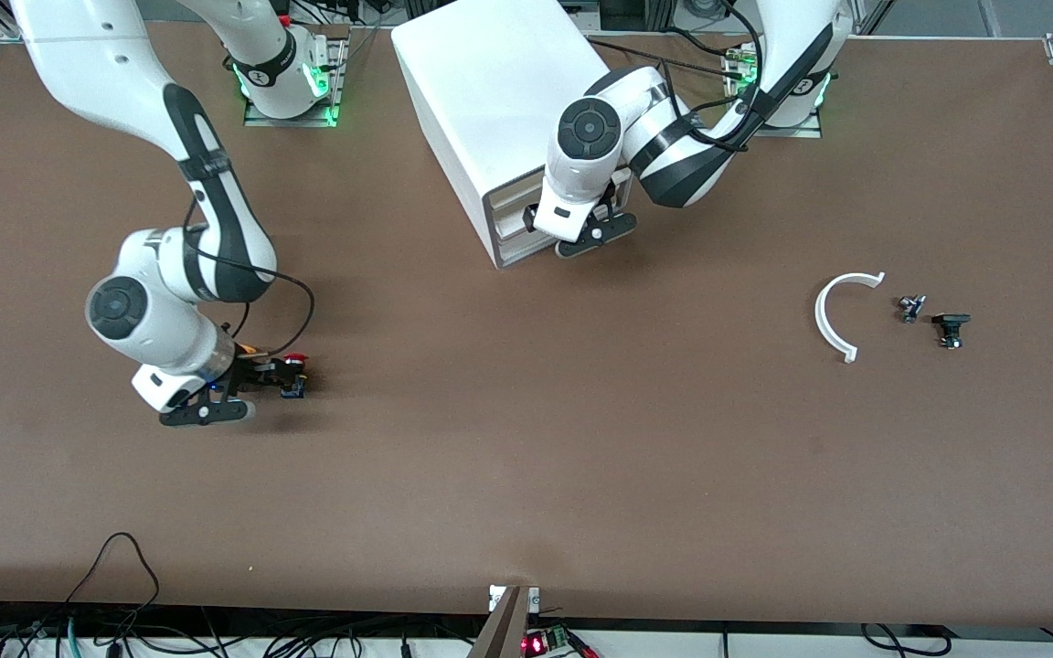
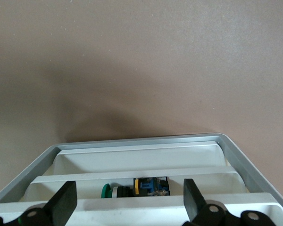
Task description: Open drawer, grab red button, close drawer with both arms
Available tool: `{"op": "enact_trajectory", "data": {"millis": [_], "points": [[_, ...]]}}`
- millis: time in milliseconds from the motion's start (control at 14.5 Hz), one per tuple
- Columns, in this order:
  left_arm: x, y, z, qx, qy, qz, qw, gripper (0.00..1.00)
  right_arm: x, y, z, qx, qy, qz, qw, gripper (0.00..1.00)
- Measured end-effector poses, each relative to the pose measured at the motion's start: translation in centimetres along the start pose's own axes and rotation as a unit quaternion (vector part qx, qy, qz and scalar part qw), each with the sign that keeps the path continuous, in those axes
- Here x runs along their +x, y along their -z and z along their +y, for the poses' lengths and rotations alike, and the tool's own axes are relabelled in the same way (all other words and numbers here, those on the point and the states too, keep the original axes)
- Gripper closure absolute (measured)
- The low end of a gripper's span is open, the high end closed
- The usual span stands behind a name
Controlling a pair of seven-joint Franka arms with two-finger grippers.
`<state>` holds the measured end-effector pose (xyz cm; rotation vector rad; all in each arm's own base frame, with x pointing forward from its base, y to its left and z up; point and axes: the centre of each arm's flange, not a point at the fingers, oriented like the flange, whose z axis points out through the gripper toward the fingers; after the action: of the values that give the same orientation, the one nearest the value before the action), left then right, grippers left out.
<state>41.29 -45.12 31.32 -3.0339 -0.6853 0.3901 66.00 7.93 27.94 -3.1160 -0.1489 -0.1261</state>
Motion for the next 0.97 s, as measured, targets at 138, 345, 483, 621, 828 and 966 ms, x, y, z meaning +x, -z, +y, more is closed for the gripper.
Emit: {"op": "enact_trajectory", "data": {"millis": [138, 345, 483, 621, 828, 966], "points": [[-0.8, -0.2, 0.1, 0.002, -0.006, -0.002, 1.000, 0.00, 0.1, 4.9, 0.2, 0.005, -0.001, 0.008, 1.000, 0.00], [-1.2, -0.6, 0.0, 0.006, -0.008, -0.004, 1.000, 0.00, -1.0, 11.9, 0.6, 0.012, -0.003, 0.005, 1.000, 0.00], [-1.2, -0.7, -0.1, 0.006, -0.008, -0.004, 1.000, 0.00, -2.1, 16.5, 0.9, 0.008, 0.003, 0.007, 1.000, 0.00], [-1.2, -0.7, -0.1, 0.006, -0.008, -0.004, 1.000, 0.00, -3.3, 20.1, 1.1, 0.003, 0.009, 0.003, 1.000, 0.00], [-0.6, -0.2, -0.2, 0.003, -0.005, -0.002, 1.000, 0.00, -5.1, 24.7, 1.5, 0.005, 0.005, -0.010, 1.000, 0.00], [0.9, 1.4, -0.6, -0.010, -0.013, 0.007, 1.000, 0.00, -5.8, 27.0, 2.8, 0.006, -0.024, -0.009, 1.000, 0.00]]}}
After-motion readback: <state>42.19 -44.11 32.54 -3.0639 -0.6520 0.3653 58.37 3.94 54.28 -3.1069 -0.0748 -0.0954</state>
